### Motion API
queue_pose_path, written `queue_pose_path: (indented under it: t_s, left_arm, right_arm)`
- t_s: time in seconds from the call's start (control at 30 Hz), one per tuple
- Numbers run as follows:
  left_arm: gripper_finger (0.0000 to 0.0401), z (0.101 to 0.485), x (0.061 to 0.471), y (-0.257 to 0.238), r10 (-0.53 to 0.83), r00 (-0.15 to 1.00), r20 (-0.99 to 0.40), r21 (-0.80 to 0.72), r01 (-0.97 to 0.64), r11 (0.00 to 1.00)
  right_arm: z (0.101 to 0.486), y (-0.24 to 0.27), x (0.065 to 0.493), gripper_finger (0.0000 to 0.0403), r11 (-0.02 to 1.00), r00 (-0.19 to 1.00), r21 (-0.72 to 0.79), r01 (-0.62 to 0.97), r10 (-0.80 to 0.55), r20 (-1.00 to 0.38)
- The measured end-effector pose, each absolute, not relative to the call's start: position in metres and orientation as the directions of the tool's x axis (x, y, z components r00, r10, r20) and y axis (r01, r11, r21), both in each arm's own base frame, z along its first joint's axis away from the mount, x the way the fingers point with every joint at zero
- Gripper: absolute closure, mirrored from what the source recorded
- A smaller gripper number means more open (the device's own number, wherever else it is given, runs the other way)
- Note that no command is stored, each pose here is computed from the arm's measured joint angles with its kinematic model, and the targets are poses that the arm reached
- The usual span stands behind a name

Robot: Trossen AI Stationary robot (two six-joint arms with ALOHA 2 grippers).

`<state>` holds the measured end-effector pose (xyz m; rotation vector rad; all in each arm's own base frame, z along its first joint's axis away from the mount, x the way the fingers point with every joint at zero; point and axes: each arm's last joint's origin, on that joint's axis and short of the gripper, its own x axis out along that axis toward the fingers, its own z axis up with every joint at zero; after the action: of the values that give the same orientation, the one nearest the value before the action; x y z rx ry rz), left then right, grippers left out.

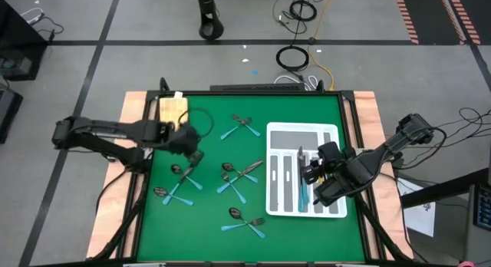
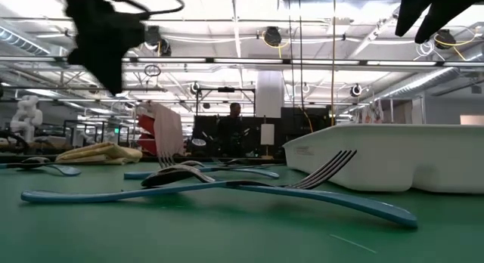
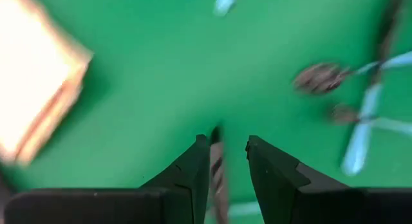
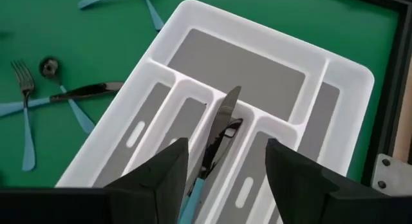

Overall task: Sort silverware
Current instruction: Put the left blue knife into the tray

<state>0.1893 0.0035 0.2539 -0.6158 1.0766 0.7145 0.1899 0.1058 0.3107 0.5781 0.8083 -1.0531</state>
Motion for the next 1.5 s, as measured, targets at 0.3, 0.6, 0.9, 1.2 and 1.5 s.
queue_pose_path:
  t_s: [0.3,0.6,0.9,1.2,1.5]
  left_arm:
    - [0.0290,0.234,0.171,-0.039,0.200,0.169,-0.965,-0.060,-0.885,0.461]
    - [0.0290,0.215,0.177,-0.075,0.144,0.096,-0.985,-0.010,-0.861,0.508]
    - [0.0290,0.193,0.190,-0.085,0.169,0.009,-0.986,0.090,-0.818,0.568]
    - [0.0289,0.181,0.200,-0.091,0.114,-0.003,-0.993,0.078,-0.752,0.655]
    - [0.0289,0.181,0.196,-0.091,0.084,-0.051,-0.995,0.094,-0.727,0.681]
  right_arm:
    - [0.311,0.107,0.189,0.0211,0.451,0.267,0.001,0.893,-0.527,-0.807]
    - [0.311,0.107,0.189,0.0211,0.487,0.267,-0.030,0.873,-0.528,-0.806]
    - [0.311,0.107,0.189,0.0211,0.511,0.267,-0.051,0.858,-0.528,-0.806]
    - [0.311,0.107,0.189,0.0211,0.514,0.267,-0.053,0.856,-0.528,-0.806]
    - [0.311,0.107,0.189,0.0211,0.522,0.269,-0.060,0.851,-0.530,-0.804]
